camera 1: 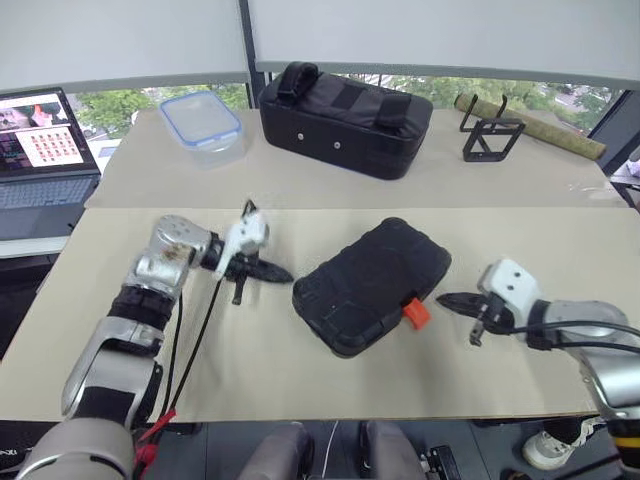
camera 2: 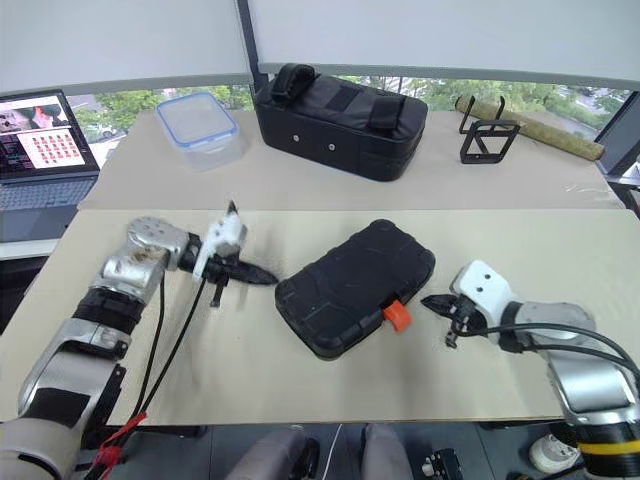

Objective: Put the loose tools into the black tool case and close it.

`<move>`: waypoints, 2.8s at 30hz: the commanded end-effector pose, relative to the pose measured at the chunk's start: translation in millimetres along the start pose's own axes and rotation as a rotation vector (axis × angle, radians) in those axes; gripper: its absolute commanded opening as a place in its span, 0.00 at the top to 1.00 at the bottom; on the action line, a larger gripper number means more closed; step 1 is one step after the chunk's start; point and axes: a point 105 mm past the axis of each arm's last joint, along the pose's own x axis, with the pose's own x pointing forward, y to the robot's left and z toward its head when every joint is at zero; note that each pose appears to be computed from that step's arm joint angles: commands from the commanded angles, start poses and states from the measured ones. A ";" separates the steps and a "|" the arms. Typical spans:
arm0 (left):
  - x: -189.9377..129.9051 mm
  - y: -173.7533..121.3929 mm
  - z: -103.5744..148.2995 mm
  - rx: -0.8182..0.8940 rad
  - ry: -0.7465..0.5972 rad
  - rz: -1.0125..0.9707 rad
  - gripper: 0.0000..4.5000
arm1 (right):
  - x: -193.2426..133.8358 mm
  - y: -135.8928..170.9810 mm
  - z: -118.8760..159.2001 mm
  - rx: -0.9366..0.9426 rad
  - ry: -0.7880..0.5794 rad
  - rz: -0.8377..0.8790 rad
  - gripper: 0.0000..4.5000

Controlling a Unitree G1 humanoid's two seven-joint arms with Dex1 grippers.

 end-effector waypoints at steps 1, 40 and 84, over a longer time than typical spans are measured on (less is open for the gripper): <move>19.8 -19.9 57.4 0.074 -0.123 -0.128 0.99 | -17.2 7.2 30.3 0.007 -0.096 0.021 1.00; 115.2 -36.6 -27.6 0.409 0.243 -0.210 0.99 | 14.6 64.4 1.9 0.092 0.023 0.150 1.00; 115.5 -38.9 -15.7 0.381 0.171 -0.210 0.99 | 12.1 45.7 37.4 0.130 -0.115 0.073 1.00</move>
